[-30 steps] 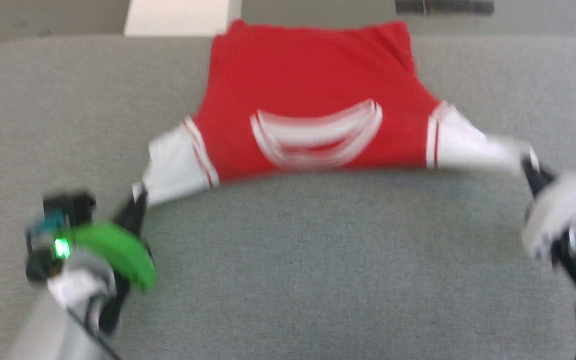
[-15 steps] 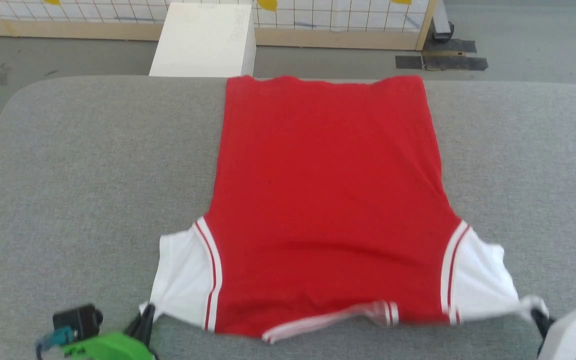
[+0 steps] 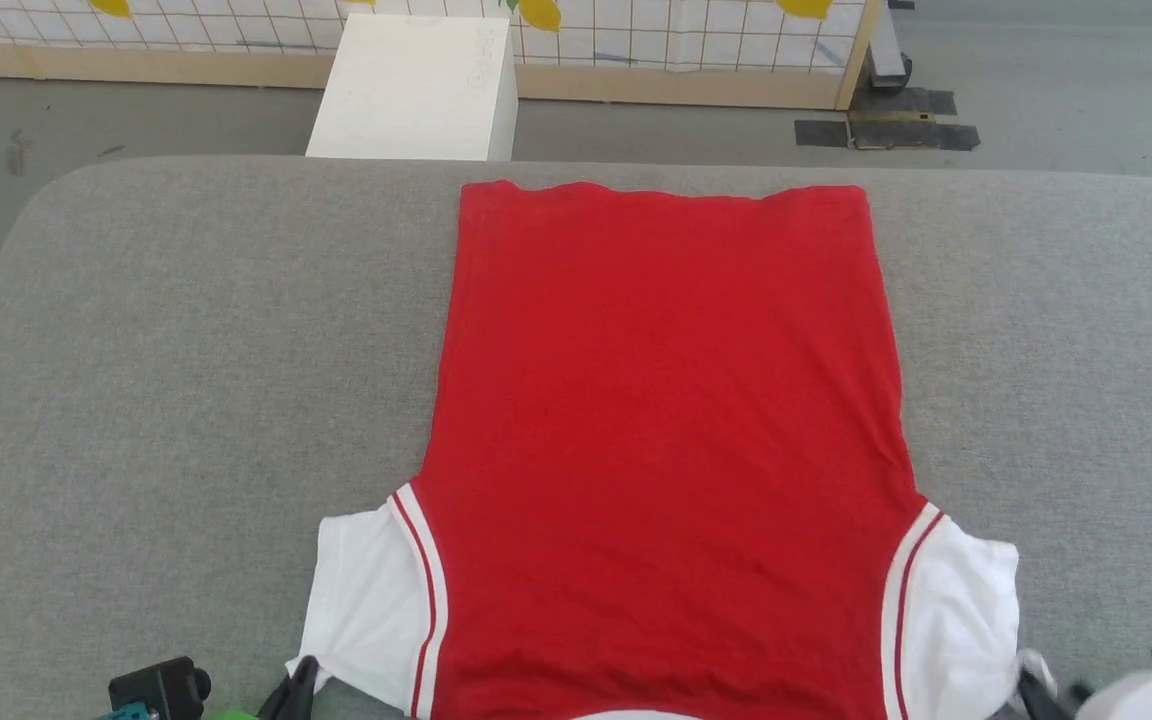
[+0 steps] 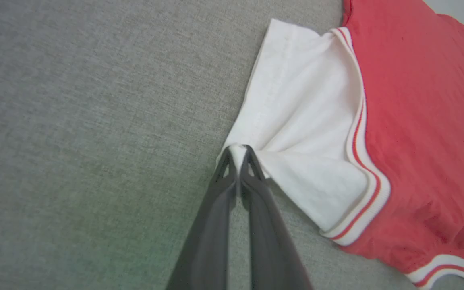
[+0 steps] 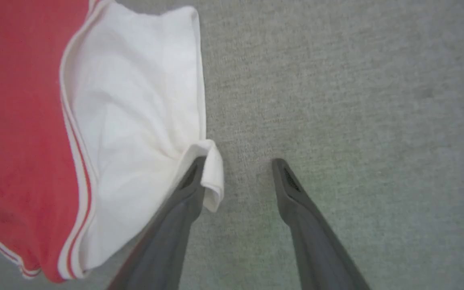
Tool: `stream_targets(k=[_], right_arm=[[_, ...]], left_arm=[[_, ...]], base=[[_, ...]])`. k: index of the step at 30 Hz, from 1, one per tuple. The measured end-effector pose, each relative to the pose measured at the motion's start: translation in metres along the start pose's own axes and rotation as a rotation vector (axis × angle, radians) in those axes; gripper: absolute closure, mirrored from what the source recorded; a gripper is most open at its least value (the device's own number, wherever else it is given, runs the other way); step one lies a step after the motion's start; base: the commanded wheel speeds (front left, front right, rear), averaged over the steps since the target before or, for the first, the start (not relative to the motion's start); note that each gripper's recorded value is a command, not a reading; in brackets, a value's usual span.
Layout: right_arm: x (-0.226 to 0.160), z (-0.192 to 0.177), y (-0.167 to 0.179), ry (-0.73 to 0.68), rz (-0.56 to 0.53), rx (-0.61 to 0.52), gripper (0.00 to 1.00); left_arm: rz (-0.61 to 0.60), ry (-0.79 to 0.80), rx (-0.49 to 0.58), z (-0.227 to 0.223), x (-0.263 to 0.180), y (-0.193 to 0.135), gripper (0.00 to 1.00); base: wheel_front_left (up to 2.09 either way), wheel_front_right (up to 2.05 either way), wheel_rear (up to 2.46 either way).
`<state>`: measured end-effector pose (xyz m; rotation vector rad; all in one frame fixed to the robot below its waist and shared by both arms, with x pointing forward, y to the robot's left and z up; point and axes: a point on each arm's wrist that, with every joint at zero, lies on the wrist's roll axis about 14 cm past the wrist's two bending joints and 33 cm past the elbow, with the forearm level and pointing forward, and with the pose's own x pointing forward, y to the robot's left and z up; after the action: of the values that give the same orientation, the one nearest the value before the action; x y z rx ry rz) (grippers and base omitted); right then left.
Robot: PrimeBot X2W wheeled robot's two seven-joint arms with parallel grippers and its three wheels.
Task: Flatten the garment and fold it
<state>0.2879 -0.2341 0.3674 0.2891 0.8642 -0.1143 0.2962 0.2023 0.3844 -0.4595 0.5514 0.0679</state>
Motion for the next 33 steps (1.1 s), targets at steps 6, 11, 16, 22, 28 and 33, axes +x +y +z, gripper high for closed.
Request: stream_targets(k=[6, 11, 16, 22, 28, 33], right_arm=[[-0.017, 0.126, 0.024, -0.481, 0.031, -0.063, 0.0], [-0.023, 0.208, 0.071, -0.756, 0.128, -0.132, 0.0], [0.009, 0.256, 0.097, -0.796, 0.174, -0.189, 0.0], [0.061, 0.294, 0.131, -0.72, 0.211, -0.236, 0.0], [0.121, 0.31, 0.143, -0.555, 0.164, -0.313, 0.0], [0.176, 0.289, 0.139, -0.309, 0.1, -0.346, 0.0]], left_arm=[[-0.014, -0.007, -0.009, 0.001, 0.002, -0.006, 1.0], [-0.013, -0.007, -0.012, 0.003, 0.007, -0.007, 1.0], [-0.021, -0.015, -0.007, 0.012, 0.02, -0.011, 1.0], [-0.001, -0.01, -0.012, 0.014, 0.035, -0.006, 1.0], [0.009, -0.022, -0.024, 0.017, 0.054, -0.003, 1.0], [0.016, -0.03, -0.034, 0.016, 0.066, 0.003, 1.0]], base=[[0.0, 0.0, 0.0], [0.0, 0.0, 0.0], [0.0, 0.0, 0.0], [0.0, 0.0, 0.0], [0.0, 0.0, 0.0], [0.0, 0.0, 0.0]])
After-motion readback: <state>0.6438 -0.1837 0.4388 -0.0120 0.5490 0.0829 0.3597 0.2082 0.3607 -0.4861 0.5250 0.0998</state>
